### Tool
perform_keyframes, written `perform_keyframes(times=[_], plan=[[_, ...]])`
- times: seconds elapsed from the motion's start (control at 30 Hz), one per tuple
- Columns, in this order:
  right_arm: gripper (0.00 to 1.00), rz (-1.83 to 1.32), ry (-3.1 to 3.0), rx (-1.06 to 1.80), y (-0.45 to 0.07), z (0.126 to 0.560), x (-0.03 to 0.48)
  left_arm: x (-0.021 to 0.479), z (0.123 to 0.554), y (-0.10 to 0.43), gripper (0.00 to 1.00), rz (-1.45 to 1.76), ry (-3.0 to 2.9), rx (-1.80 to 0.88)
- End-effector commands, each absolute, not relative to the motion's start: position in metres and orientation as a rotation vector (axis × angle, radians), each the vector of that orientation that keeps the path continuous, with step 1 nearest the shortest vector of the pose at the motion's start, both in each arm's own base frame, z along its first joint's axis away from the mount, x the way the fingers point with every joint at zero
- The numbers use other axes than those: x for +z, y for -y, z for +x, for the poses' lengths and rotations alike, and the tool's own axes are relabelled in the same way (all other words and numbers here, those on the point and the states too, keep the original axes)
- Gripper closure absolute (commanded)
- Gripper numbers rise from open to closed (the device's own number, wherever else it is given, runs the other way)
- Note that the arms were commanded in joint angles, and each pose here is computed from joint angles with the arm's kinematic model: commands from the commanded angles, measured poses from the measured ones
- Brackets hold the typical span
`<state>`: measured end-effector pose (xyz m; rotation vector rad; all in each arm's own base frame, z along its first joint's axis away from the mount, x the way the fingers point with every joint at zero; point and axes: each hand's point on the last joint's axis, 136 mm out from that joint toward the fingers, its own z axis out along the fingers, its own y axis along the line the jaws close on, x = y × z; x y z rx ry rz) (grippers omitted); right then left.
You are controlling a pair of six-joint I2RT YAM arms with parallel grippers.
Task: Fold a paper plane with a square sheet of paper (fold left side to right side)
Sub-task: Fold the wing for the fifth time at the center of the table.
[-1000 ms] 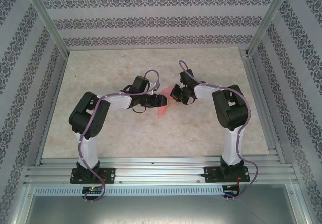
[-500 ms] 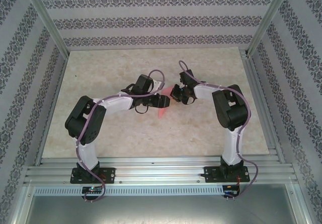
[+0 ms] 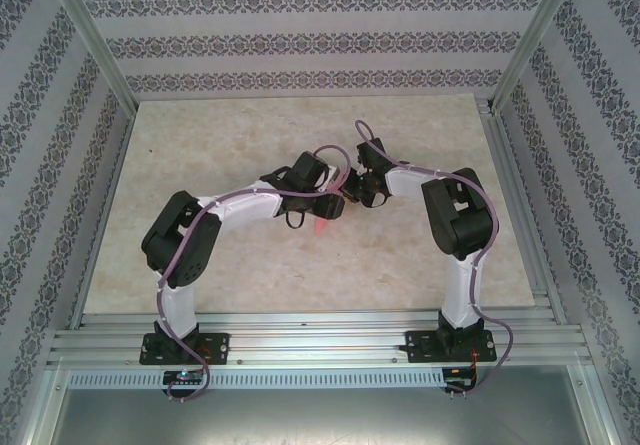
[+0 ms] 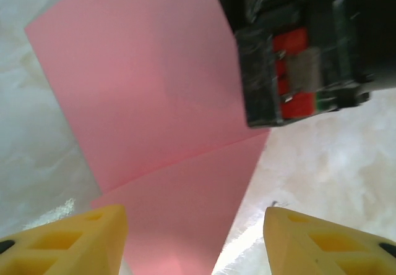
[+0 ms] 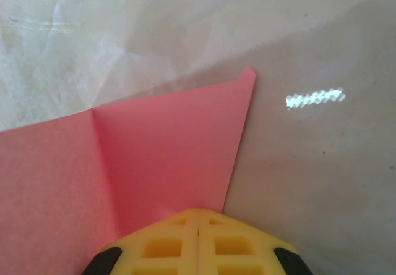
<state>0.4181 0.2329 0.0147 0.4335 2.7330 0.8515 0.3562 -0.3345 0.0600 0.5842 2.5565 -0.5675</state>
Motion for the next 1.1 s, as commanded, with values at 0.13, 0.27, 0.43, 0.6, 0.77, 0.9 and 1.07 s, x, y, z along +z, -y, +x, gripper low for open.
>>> perform_keyframes(times=[0.13, 0.27, 0.43, 0.6, 0.77, 0.9, 1.07], plan=[[1.00, 0.467, -2.835, 0.749, -0.224, 0.398, -0.019, 0.045, 0.357, 0.340, 0.54, 0.632, -2.589, -0.486], [1.00, 0.467, -2.841, 0.748, -0.224, 0.396, -0.021, 0.043, 0.360, 0.339, 0.59, 0.623, -2.595, -0.466], [1.00, 0.467, -2.850, 0.749, -0.224, 0.395, -0.024, 0.043, 0.363, 0.338, 0.69, 0.605, -2.598, -0.467], [1.00, 0.463, -2.857, 0.748, -0.223, 0.393, -0.025, 0.043, 0.365, 0.337, 0.79, 0.569, -2.606, -0.544], [1.00, 0.455, -2.863, 0.747, -0.224, 0.392, -0.026, 0.047, 0.367, 0.338, 0.84, 0.530, -2.598, -0.682], [1.00, 0.448, -2.867, 0.742, -0.223, 0.391, -0.027, 0.049, 0.369, 0.341, 0.86, 0.510, -2.582, -0.839], [1.00, 0.440, -2.870, 0.741, -0.224, 0.391, -0.027, 0.047, 0.369, 0.342, 0.87, 0.496, -2.578, -0.985]])
